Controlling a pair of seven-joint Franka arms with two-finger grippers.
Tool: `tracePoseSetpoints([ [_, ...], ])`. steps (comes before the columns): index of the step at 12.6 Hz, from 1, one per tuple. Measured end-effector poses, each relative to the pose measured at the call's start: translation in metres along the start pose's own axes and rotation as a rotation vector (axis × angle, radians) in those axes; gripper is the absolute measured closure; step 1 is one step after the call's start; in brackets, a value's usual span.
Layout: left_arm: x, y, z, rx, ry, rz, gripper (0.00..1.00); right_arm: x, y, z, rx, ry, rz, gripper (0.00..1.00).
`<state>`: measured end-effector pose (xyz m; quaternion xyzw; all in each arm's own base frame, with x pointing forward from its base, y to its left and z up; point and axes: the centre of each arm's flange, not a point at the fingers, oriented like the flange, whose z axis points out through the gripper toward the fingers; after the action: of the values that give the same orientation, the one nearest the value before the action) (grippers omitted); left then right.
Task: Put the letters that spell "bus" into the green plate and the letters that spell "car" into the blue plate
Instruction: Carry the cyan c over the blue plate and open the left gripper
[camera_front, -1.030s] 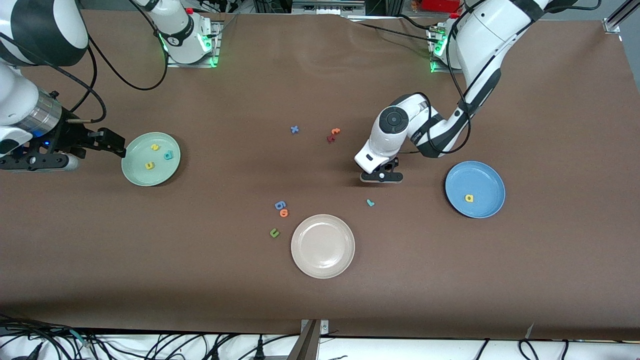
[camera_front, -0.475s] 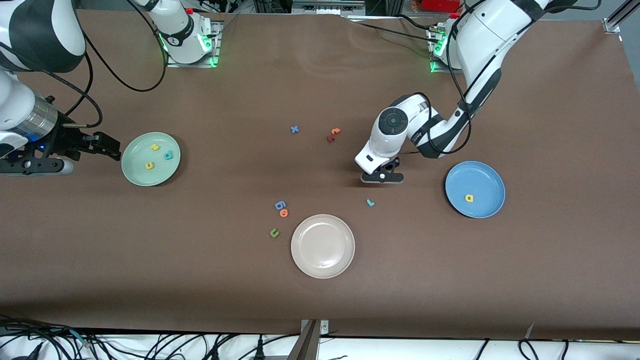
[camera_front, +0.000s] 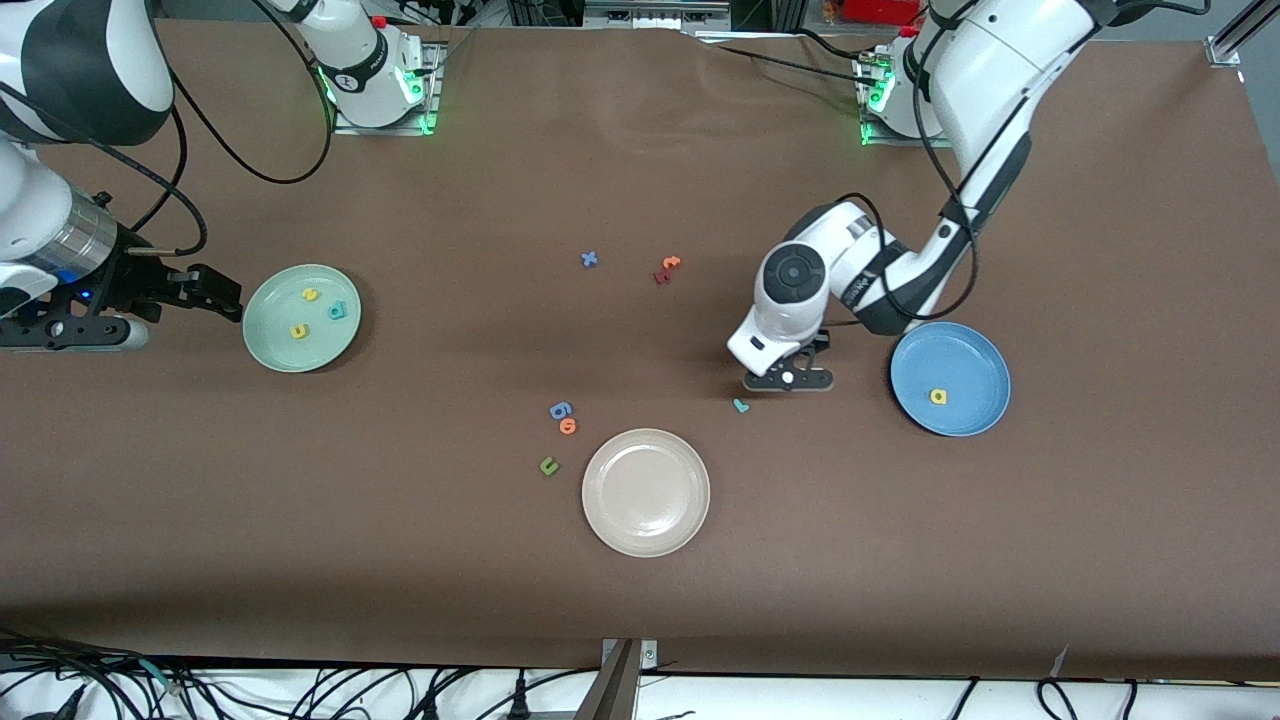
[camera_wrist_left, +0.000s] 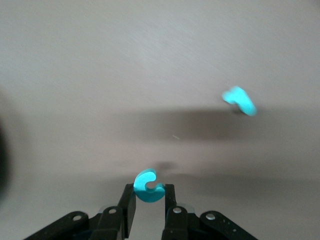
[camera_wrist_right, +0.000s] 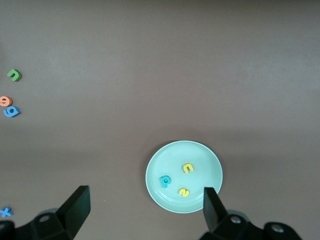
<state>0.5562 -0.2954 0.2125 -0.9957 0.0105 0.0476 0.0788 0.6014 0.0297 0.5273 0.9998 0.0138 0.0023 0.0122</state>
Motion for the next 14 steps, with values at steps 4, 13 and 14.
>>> tracePoseSetpoints([
  [4, 0.041, -0.091, 0.006, -0.01, -0.023, 0.039, 0.72, 0.0, -0.001, 0.0, 0.004, 0.0, 0.0, 0.0],
  [13, 0.066, -0.23, 0.027, -0.039, -0.092, 0.396, 0.66, 0.0, -0.002, 0.001, 0.005, -0.002, -0.002, 0.0],
  [14, 0.066, -0.239, 0.029, -0.044, -0.093, 0.456, 0.55, 0.0, -0.002, 0.001, 0.005, -0.002, -0.002, 0.0],
])
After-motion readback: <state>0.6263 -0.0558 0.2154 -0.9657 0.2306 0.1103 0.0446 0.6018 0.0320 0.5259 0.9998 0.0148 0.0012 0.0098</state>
